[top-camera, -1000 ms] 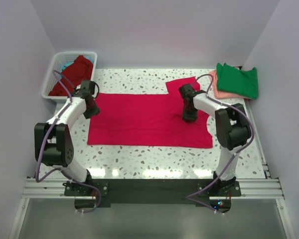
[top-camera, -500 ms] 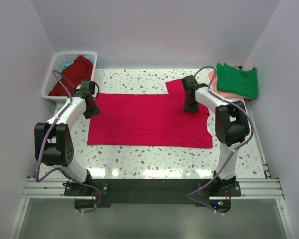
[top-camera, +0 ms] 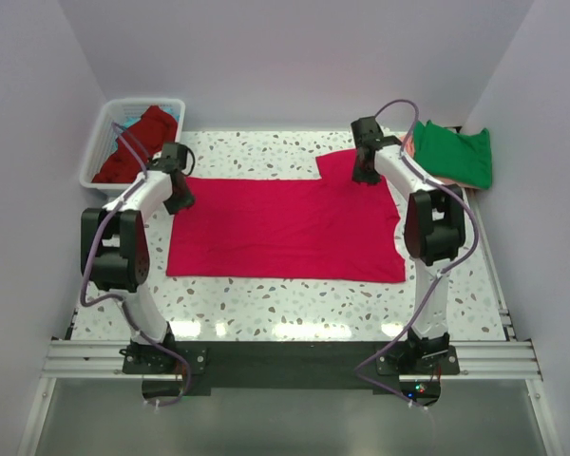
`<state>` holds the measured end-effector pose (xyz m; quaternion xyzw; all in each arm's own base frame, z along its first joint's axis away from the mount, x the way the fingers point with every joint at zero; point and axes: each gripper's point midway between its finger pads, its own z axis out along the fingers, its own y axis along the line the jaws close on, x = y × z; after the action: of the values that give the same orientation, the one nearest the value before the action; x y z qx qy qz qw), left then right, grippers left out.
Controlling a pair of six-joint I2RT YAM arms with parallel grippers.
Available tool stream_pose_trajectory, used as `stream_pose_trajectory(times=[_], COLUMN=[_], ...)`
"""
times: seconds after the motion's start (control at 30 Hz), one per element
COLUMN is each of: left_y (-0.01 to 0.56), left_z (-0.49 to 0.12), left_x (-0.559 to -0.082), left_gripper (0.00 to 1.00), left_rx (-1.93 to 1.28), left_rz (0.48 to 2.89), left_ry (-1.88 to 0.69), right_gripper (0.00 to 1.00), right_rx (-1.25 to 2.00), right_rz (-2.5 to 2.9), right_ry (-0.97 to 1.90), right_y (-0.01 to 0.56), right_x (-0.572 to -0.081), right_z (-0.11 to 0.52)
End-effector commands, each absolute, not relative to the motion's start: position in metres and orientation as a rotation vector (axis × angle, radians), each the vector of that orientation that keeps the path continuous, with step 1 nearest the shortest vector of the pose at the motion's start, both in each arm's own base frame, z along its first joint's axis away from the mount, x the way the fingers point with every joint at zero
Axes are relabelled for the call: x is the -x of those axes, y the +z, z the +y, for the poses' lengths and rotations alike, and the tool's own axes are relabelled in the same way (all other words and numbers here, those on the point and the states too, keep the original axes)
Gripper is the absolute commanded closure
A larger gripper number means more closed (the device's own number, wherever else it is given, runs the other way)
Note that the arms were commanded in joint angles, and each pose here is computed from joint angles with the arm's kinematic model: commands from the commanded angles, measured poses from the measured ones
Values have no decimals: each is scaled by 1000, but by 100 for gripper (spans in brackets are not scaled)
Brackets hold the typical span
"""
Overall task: Fold and stack the t-shirts
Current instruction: Fold the tshirt
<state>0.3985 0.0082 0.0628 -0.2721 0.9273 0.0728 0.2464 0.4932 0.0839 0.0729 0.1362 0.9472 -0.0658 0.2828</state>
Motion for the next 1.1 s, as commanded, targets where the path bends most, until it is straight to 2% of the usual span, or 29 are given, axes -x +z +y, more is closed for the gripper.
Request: stream_pose_trajectory(times=[0.0,0.23,0.5,0.67,1.07], left_y=[73,73,80,76,47], left_z=[13,13,15,25,17], left_x=[-451,-507,-557,-564,-549], left_gripper=[62,59,56,55,53], left_rx=[707,637,387,300,318], left_rz=[2420,2338,2289,2306,2455], left_ry=[203,208,356,457,371], right_gripper=[70,70,71,71,72], right_rx=[-350,-336,-319,-326,-345], right_rz=[2496,2490,2513,2523,2552], right_ry=[-187,-160,-144,-143,-156], right_y=[91,91,85,80,71], right_x=[-508,-518,-517,-517,-514], right_z=[81,85,88,88,87])
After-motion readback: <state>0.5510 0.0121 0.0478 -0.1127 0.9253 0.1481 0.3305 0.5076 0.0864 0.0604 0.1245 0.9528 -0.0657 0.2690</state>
